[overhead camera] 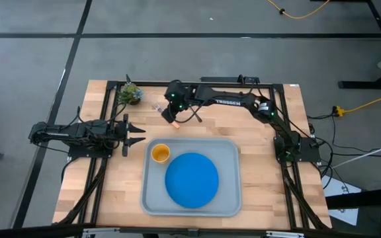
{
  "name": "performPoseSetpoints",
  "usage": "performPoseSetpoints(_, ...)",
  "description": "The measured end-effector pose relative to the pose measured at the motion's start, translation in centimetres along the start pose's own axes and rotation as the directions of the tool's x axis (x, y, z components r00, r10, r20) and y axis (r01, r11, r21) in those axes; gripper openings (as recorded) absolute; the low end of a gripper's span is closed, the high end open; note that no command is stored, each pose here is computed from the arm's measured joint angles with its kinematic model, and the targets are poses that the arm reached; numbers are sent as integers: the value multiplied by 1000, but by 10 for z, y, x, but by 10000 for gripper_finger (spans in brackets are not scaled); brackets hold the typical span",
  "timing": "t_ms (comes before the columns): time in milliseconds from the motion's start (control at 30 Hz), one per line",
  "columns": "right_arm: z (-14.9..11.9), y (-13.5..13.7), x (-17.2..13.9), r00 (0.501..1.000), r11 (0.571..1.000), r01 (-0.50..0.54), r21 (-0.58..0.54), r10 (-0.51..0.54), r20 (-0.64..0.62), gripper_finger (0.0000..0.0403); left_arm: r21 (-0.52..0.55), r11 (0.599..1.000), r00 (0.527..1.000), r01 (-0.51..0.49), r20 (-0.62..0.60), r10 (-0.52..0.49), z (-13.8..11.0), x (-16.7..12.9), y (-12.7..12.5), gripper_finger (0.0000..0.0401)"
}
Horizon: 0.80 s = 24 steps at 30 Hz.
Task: Pick and place plate/cup/fork/spoon on tray
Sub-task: Put the light orange fork on the gray tray to the right of the blue plate
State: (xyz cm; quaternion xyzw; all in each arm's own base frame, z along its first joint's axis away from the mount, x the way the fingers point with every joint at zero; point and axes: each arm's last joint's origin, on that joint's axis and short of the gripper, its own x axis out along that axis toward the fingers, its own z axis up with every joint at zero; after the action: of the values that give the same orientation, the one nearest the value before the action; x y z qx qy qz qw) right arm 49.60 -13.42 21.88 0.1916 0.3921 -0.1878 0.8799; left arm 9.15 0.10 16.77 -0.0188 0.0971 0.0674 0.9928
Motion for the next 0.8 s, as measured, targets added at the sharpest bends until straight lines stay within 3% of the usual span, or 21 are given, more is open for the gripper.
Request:
performPoseSetpoints(233, 4, -2, 0, 997, 996, -77, 47, 77, 5, 48, 0, 1000, 1000, 0, 0, 0, 0, 0, 0, 143)
performPoseSetpoints(467, -19, -11, 31, 991, 999, -39, 10, 40, -125, 48, 0, 1000, 1000, 0, 0, 0, 0, 0, 0, 143)
performPoseSetpoints(667, -12, -4, 29, 995, 996, -68, -65, 63, -73, 53, 0, 1000, 1000, 0, 0, 0, 0, 0, 0, 143)
performPoseSetpoints(800, 11, 3, 13, 996, 987, -80, -136, 84, 26, 57, 0, 1000, 1000, 0, 0, 0, 0, 0, 0, 143)
